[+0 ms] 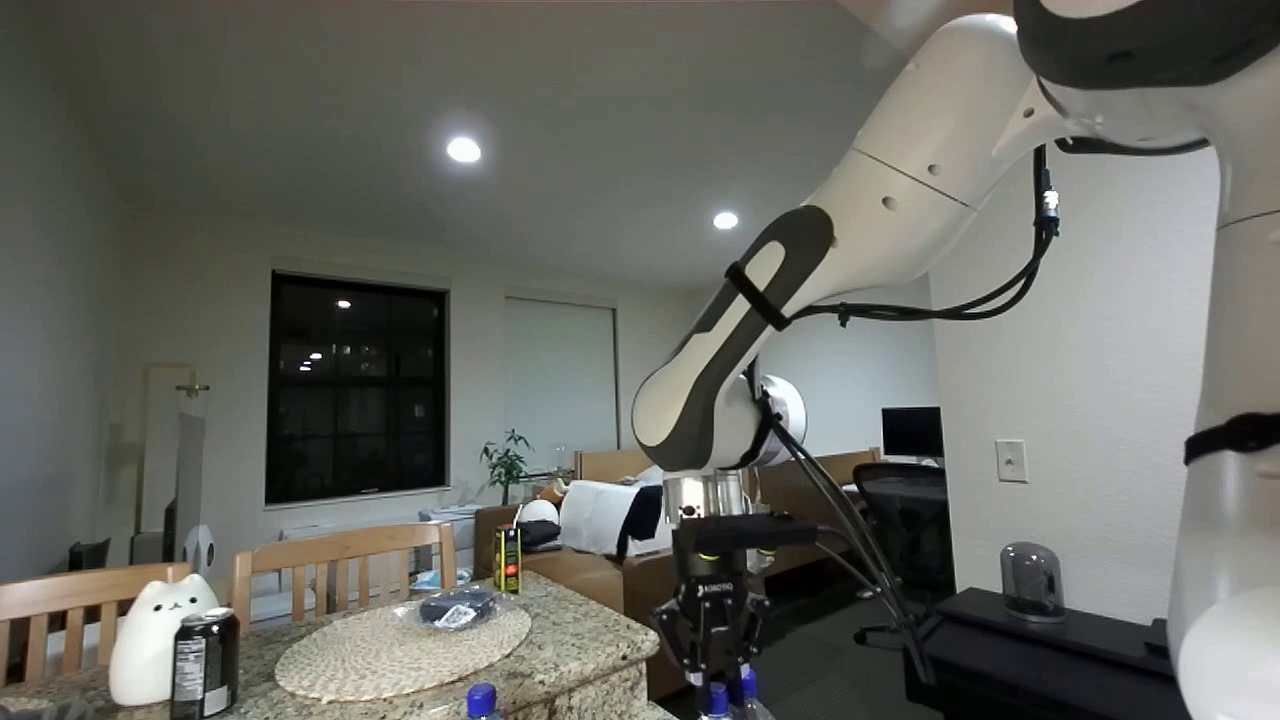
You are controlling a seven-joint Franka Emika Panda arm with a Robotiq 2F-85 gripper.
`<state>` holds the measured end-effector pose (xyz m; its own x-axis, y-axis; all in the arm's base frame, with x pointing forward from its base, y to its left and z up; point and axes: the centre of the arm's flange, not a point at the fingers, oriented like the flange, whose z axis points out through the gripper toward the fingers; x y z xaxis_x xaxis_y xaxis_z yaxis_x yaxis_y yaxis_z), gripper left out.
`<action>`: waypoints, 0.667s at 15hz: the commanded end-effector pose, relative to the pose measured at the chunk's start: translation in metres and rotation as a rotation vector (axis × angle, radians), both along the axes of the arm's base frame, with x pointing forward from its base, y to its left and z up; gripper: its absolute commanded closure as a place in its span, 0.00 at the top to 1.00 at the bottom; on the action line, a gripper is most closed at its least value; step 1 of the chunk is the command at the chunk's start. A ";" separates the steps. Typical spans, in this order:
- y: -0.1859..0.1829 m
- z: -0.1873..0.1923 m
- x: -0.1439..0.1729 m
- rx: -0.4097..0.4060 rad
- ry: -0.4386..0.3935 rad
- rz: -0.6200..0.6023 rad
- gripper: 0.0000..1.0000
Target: Arrange the bottles on the counter in a straight line
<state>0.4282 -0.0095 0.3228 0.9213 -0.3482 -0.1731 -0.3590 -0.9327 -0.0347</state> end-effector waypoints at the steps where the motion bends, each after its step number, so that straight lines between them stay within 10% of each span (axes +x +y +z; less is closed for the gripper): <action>1: -0.003 0.011 0.002 -0.013 -0.015 0.000 0.15; 10: -0.002 0.009 0.007 -0.015 -0.019 0.005 0.14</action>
<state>0.4291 -0.0095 0.3231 0.9217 -0.3479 -0.1717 -0.3587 -0.9328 -0.0349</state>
